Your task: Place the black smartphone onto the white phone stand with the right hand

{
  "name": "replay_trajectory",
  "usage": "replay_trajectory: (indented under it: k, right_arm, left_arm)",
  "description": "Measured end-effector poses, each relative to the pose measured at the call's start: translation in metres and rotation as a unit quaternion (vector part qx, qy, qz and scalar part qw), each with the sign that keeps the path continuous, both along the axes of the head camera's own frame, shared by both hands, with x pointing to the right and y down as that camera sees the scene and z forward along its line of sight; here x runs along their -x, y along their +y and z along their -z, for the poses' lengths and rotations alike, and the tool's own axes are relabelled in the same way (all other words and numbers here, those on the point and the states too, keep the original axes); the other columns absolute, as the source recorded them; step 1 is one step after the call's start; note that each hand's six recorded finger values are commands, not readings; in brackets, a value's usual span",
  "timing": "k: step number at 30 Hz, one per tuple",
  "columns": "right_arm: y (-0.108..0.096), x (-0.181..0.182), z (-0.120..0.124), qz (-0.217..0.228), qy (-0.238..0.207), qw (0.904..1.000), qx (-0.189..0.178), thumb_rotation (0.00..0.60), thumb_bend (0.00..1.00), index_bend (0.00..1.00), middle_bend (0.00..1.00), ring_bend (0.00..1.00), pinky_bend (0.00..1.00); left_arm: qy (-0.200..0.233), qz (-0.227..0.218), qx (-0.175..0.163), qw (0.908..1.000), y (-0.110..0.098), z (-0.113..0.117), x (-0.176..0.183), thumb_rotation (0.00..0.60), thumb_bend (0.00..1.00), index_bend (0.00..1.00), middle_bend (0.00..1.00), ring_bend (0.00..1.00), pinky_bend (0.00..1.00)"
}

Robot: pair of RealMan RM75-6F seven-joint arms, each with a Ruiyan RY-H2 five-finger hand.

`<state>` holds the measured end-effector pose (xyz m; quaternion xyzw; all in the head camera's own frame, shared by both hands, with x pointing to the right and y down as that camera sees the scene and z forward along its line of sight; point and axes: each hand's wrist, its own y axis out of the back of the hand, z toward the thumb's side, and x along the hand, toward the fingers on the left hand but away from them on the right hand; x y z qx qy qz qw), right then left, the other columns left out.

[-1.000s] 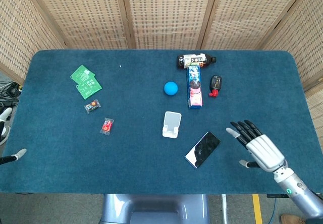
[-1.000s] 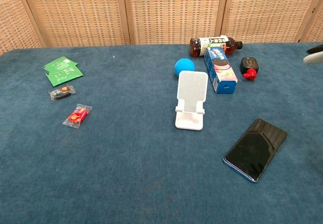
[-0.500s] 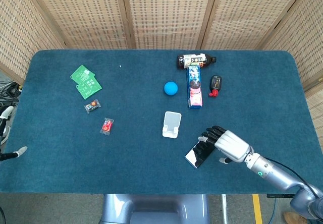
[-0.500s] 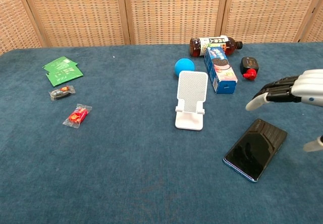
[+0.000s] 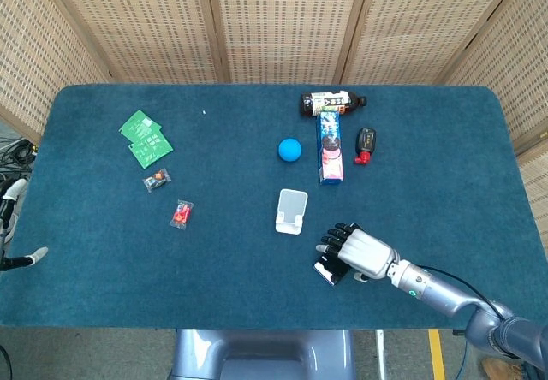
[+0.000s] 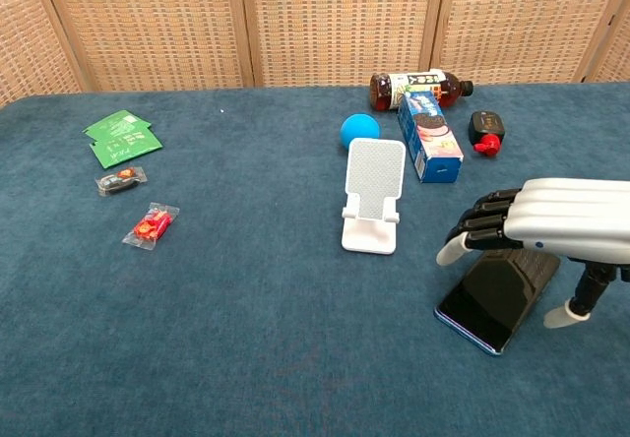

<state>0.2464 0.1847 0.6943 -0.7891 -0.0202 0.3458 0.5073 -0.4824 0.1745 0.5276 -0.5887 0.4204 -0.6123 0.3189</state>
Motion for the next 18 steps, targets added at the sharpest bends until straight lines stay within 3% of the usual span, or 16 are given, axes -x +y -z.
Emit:
replay_trajectory:
  k: [13, 18]
  right_arm:
    - [0.003, 0.009, -0.015, 0.027, 0.031, 0.9992, 0.0, 0.6, 0.06, 0.26, 0.29, 0.21, 0.21]
    - [0.007, 0.012, -0.02, 0.035, 0.045, 0.9984, 0.004, 0.6, 0.13, 0.37, 0.39, 0.29, 0.23]
  left_arm:
    - [-0.001, 0.0, 0.001, 1.0, 0.001, -0.001, -0.001, 0.6, 0.0, 0.0, 0.0, 0.0, 0.0]
    - [0.001, 0.0, 0.001, 1.0, 0.001, 0.0, 0.0, 0.6, 0.0, 0.0, 0.0, 0.0, 0.0]
